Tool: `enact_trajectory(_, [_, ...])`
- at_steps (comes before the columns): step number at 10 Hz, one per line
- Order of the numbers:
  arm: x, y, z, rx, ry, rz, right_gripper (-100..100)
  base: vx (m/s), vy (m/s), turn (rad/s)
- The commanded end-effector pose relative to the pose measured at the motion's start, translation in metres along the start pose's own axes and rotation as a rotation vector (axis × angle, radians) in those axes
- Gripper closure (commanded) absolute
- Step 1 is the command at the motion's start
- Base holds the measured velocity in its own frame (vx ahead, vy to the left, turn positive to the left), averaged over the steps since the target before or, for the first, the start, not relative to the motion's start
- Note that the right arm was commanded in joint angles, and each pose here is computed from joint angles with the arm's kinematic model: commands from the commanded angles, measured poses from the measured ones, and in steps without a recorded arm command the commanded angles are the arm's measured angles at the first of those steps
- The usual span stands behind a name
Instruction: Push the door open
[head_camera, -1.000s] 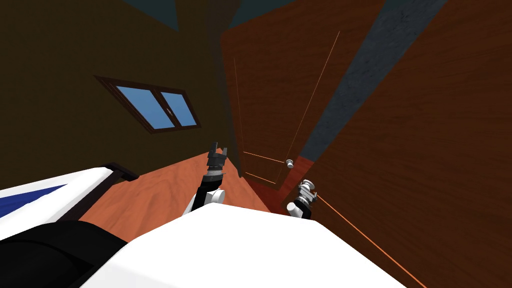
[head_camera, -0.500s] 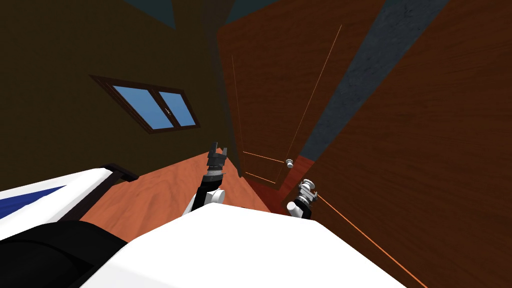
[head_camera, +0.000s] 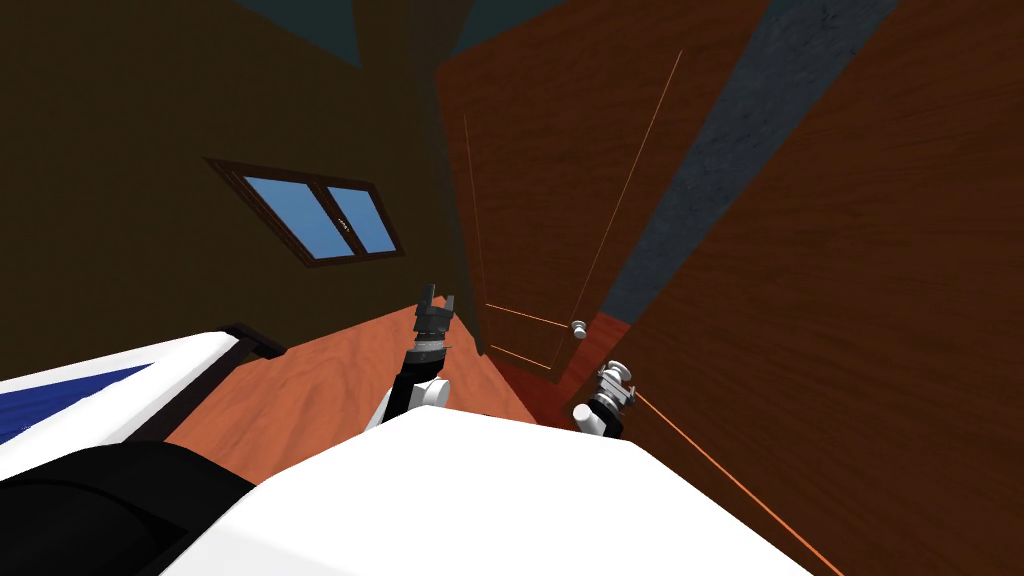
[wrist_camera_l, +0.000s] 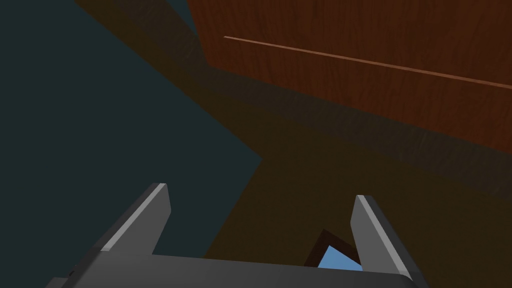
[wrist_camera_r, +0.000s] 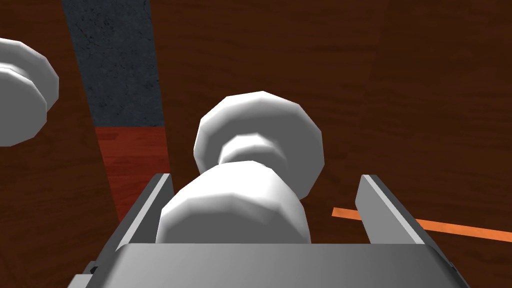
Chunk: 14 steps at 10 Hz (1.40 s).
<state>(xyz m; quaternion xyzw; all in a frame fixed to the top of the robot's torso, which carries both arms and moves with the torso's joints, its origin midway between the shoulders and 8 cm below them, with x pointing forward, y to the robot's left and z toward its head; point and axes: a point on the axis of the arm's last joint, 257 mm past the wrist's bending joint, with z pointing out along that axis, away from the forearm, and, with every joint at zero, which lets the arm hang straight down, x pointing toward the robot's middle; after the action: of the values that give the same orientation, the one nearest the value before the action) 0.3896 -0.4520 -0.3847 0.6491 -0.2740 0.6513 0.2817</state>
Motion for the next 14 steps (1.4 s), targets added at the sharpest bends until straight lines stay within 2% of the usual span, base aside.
enact_trajectory(1, [0.003,0.025,0.0091,-0.048,0.024,-0.015,100,0.057,-0.122,0.019])
enact_trajectory(2, [0.003,0.031,0.0103,-0.061,0.025,-0.017,100,0.053,-0.064,0.035])
enact_trajectory(4, [-0.004,0.029,0.0085,-0.058,0.007,-0.028,100,0.025,-0.020,-0.019])
enact_trajectory(5, [0.003,0.031,0.0103,-0.061,0.025,-0.017,100,0.002,0.013,0.005])
enact_trajectory(8, [0.003,0.031,0.0103,-0.061,0.025,-0.017,100,-0.013,0.008,0.013])
enact_trajectory(9, [0.003,0.037,0.0115,-0.077,0.027,-0.018,100,-0.004,-0.034,0.028])
enact_trajectory(11, [0.003,0.037,0.0115,-0.077,0.027,-0.018,100,0.015,-0.031,0.002])
enact_trajectory(14, [0.004,0.050,0.0138,-0.112,0.029,-0.021,100,0.023,-0.039,0.007])
